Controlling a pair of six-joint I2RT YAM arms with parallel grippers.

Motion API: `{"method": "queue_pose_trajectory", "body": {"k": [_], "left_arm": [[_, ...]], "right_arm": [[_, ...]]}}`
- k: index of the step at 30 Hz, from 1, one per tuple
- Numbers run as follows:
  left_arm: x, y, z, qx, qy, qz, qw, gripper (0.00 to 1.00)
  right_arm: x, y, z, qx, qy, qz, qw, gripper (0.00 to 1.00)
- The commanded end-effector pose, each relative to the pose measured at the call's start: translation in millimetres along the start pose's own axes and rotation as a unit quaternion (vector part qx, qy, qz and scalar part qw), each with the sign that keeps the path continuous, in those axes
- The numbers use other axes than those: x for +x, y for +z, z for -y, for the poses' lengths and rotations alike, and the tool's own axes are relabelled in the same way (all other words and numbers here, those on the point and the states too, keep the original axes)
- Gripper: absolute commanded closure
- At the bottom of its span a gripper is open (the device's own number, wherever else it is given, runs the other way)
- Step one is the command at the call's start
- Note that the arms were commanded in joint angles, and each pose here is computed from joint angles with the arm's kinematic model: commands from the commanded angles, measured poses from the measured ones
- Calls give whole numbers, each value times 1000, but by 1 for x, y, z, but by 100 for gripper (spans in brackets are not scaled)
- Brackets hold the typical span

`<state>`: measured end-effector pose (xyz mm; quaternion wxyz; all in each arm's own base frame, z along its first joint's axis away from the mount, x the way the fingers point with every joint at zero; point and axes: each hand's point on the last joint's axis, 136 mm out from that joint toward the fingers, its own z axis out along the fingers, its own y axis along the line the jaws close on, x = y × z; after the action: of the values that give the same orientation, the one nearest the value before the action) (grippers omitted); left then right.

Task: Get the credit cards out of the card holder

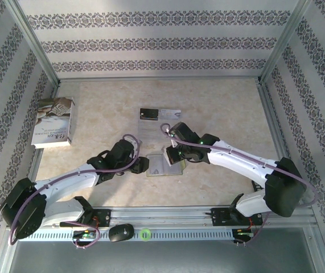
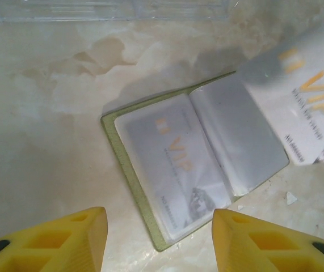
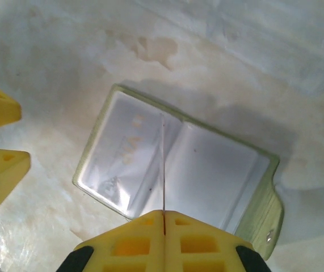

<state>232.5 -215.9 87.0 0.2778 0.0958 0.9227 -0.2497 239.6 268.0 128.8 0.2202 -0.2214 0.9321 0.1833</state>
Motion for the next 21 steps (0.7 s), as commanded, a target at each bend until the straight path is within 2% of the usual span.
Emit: {"method": "queue_pose_trajectory", "body": {"k": [1, 7, 12, 21], "left_arm": [[6, -8, -3, 10, -12, -12, 1000, 47], [3, -18, -9, 7, -27, -6, 1000, 47], [2, -21, -15, 0, -38, -9, 999, 46], [-5, -22, -25, -23, -51, -20, 998, 47]], "right_arm": [[-36, -22, 2, 21, -120, 38, 992, 100], [-74, -29, 5, 27, -260, 46, 964, 100], [-97, -28, -1, 30, -368, 25, 929, 100], [-142, -34, 28, 72, -450, -12, 890, 100]]}}
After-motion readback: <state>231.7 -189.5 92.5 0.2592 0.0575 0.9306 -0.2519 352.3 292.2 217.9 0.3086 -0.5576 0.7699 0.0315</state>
